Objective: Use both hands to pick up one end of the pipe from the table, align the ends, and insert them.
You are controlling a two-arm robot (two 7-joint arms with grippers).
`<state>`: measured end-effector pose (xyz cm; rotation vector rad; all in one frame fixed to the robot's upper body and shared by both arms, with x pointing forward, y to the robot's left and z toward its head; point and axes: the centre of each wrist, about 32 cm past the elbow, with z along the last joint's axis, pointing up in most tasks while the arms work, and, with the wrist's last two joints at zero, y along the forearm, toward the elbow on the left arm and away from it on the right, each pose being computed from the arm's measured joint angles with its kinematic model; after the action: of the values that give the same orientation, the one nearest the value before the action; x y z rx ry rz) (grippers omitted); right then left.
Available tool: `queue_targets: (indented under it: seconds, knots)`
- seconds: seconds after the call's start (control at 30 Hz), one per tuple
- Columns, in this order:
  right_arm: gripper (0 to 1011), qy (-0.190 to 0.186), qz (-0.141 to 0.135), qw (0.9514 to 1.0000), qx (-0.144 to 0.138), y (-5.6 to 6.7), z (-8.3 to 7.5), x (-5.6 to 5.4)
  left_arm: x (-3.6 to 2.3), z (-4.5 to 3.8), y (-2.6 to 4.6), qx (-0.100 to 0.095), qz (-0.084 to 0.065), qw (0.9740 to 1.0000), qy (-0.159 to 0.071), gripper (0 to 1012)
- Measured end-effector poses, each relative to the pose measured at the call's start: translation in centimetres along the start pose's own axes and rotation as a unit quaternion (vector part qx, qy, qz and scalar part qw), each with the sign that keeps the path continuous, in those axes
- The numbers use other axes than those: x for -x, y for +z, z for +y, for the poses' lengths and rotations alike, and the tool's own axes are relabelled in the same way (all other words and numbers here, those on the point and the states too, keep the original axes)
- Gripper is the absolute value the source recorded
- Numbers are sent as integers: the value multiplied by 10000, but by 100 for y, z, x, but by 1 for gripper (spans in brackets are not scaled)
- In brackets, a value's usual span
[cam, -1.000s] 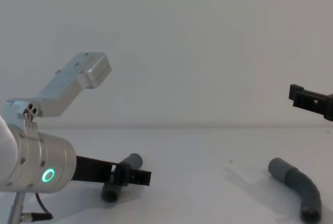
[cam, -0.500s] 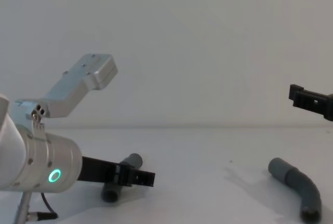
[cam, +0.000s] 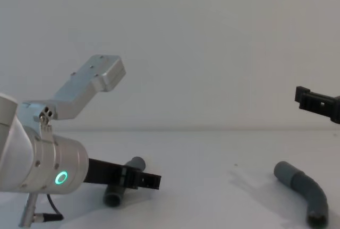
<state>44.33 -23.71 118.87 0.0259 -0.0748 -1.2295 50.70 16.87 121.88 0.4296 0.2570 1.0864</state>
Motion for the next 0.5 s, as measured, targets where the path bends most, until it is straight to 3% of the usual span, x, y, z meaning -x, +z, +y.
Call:
queue_targets:
  seconds: [0.5]
  knots:
    - [1002,0,0,10000,0,0,0,0,-5,-58,21,30,-20,9999,-107,1001]
